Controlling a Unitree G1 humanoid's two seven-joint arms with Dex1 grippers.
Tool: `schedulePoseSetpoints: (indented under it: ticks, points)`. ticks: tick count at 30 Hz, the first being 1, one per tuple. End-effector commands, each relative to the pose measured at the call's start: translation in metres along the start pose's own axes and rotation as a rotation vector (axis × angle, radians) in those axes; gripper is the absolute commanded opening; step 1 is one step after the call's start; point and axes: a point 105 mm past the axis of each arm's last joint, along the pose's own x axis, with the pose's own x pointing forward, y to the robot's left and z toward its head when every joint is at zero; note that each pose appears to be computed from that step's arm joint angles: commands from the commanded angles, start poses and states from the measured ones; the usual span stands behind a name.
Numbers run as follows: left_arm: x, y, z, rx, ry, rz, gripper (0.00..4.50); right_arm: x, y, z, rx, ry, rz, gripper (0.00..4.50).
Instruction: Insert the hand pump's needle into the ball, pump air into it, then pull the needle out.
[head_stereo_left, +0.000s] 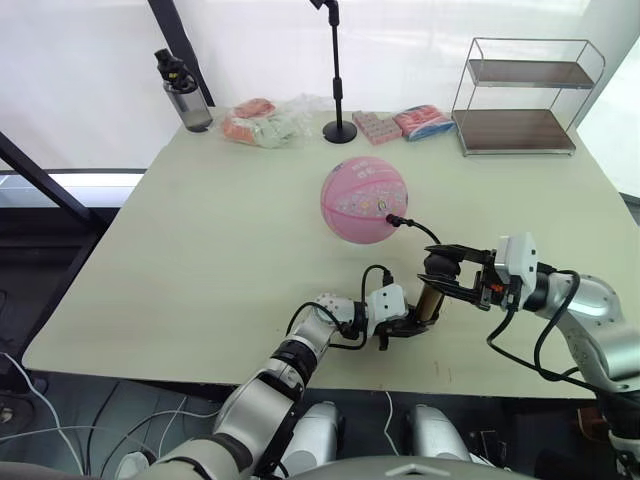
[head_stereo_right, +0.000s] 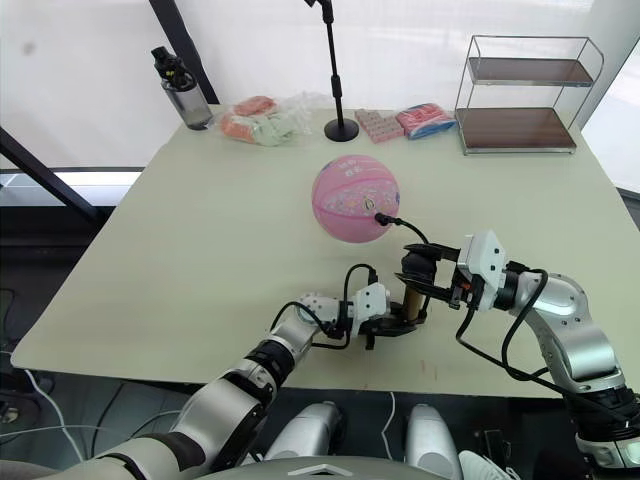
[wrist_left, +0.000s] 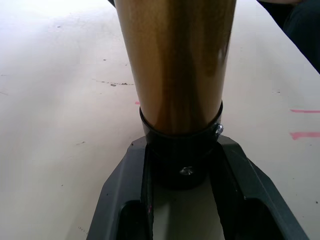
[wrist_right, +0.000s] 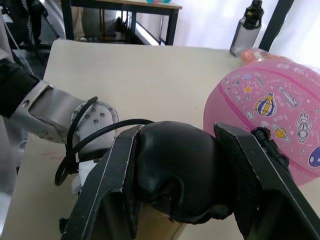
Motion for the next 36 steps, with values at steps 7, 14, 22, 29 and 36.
schedulePoseSetpoints:
  ticks: [7, 14, 22, 29, 36]
  points:
    - [0.001, -0.03, -0.032, -0.087, 0.095, -0.092, 1.07, -0.019, -0.029, 0.091, -0.148, -0.15, -0.054, 1.82]
    - [0.001, -0.031, -0.032, -0.085, 0.095, -0.092, 1.07, -0.031, -0.041, 0.14, -0.192, -0.244, -0.081, 1.82]
    - [0.002, -0.031, -0.032, -0.084, 0.094, -0.091, 1.07, -0.038, -0.045, 0.153, -0.202, -0.232, -0.087, 1.82]
    - [0.001, -0.032, -0.032, -0.085, 0.093, -0.091, 1.07, -0.031, -0.033, 0.112, -0.129, -0.142, -0.049, 1.82]
    - [0.001, -0.031, -0.032, -0.08, 0.094, -0.089, 1.07, -0.023, -0.02, 0.071, -0.026, -0.128, -0.054, 1.82]
